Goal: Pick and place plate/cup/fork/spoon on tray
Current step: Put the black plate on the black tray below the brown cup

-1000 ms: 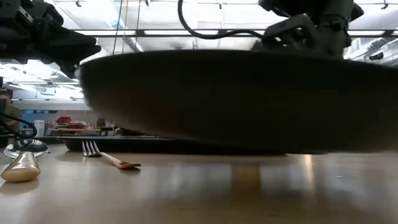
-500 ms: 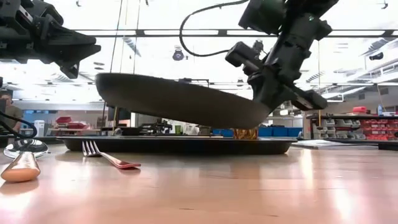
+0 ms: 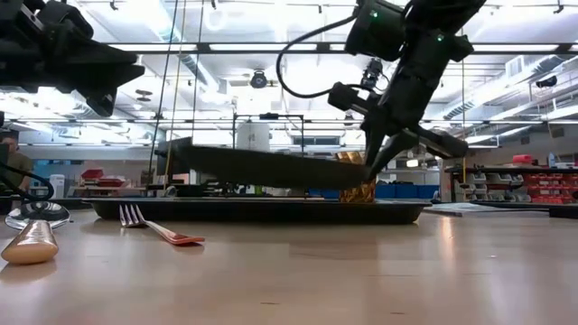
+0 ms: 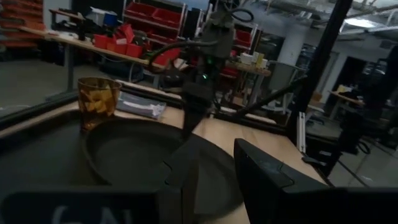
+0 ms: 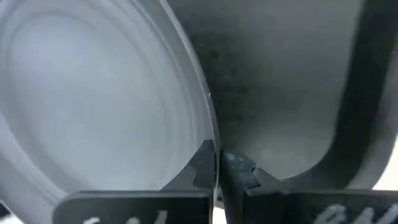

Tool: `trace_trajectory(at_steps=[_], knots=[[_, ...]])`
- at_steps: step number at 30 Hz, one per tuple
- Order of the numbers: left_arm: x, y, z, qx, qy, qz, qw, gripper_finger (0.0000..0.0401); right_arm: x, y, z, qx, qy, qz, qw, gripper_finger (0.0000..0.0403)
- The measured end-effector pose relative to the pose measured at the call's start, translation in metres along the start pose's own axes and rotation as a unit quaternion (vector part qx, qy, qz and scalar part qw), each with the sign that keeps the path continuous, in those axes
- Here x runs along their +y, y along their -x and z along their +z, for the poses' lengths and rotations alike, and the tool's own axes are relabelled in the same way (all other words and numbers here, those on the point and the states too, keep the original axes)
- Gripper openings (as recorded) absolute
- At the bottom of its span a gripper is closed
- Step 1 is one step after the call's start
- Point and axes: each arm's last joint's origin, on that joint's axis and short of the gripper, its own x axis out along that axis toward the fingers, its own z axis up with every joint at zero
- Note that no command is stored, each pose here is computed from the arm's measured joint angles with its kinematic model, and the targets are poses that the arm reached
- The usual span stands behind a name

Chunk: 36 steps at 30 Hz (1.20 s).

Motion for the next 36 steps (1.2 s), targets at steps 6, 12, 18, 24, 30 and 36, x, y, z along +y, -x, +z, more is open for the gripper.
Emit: trace_trajectory(at_steps=[6,12,18,24,30,36], knots=[[0.000,0.000,-0.001,0.005,-0.002,-0.003,1.000,0.0110,-0.004,0.000,0.006,-0.027,-0.043,-0.019,0.998,0.0011],[0.000,0.000,-0.001,0.007,-0.003,-0.002,1.000,0.0110,-0.010,0.000,0.006,-0.032,-0.065,-0.049,0.996,0.0011],[-0.001,0.000,-0.002,0.011,-0.003,-0.015,1.000,0.0110,-0.010,0.000,0.007,-0.052,-0.083,-0.047,0.994,0.0011],[-0.001,0.000,-0.002,0.011,-0.005,-0.015,1.000,0.0110,-0.010,0.000,0.007,-0.054,-0.094,-0.046,0.993,0.0021],[-0.001,0.000,-0.002,0.011,-0.025,-0.015,1.000,0.0110,-0.011,0.000,0.008,-0.056,-0.091,-0.052,0.993,0.0063],[-0.001,0.000,-0.002,0.010,-0.031,-0.015,0.999,0.0110,-0.015,0.006,0.007,-0.041,-0.058,-0.073,0.995,0.0089]])
